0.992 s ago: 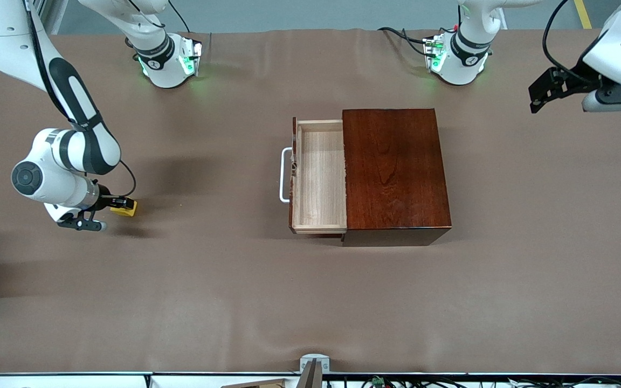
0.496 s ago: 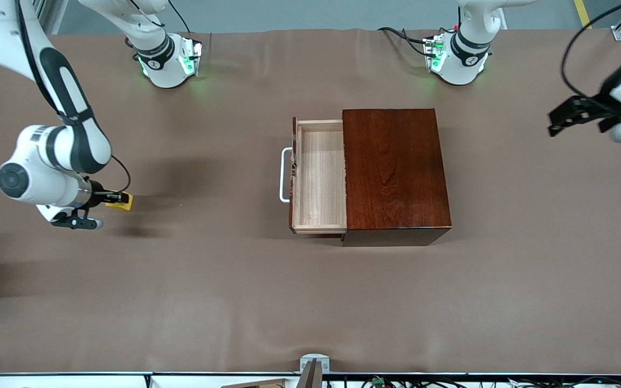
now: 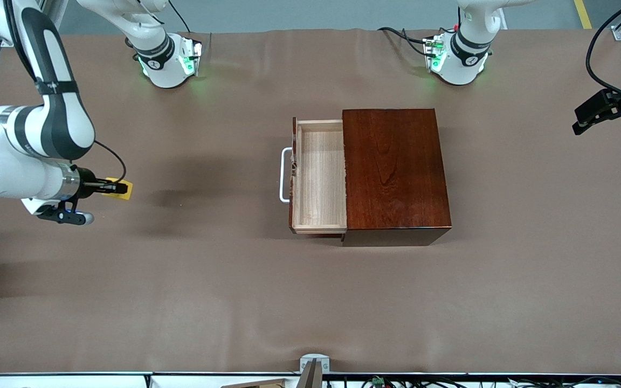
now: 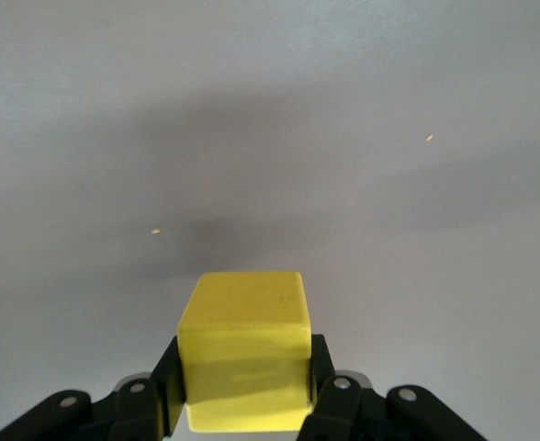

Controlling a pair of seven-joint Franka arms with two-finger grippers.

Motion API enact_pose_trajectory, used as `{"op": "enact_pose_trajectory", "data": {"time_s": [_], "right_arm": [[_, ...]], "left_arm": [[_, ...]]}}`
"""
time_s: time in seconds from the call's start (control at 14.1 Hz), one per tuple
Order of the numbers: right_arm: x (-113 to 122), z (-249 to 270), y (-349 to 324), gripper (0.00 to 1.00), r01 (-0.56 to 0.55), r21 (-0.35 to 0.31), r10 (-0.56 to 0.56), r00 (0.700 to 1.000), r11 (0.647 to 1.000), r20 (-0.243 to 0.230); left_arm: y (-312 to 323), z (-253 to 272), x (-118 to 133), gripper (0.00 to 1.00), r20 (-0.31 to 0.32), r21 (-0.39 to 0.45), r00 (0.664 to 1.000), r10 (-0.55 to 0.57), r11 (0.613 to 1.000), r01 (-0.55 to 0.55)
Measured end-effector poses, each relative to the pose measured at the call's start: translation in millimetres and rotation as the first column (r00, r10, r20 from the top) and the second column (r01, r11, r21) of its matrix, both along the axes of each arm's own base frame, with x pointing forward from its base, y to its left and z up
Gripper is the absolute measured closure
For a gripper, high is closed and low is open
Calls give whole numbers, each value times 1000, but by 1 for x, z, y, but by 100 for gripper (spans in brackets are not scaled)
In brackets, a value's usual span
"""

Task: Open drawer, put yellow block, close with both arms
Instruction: 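Carry the yellow cube with the right gripper over the open drawer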

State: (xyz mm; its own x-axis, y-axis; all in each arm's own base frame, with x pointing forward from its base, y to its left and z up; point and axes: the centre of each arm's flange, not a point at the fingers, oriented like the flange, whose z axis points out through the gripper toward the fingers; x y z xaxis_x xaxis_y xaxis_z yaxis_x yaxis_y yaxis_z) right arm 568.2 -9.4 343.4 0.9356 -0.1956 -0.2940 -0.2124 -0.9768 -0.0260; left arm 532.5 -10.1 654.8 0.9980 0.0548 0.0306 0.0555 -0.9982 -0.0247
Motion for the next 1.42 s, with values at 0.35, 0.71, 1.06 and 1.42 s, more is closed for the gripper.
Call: {"op": "enact_pose_trajectory", "data": {"time_s": [0.35, 0.71, 1.06, 1.42], "right_arm": [[-8, 24, 82, 44, 173, -75, -173, 985, 982, -1], [-25, 57, 188, 44, 403, -139, -400, 915, 905, 46], [-41, 90, 271, 44, 581, -106, -581, 813, 807, 36], [-59, 105, 328, 44, 740, -91, -739, 671, 666, 53]], "left_arm": [[2, -1, 1, 0, -2, 0, 1000, 4, 1000, -4], [19, -3, -1, 0, -21, 0, 999, 25, 1000, -25], [20, -3, -3, 0, -31, 0, 999, 25, 1000, -25], [12, -1, -2, 0, -21, 0, 1000, 5, 1000, -5]]}}
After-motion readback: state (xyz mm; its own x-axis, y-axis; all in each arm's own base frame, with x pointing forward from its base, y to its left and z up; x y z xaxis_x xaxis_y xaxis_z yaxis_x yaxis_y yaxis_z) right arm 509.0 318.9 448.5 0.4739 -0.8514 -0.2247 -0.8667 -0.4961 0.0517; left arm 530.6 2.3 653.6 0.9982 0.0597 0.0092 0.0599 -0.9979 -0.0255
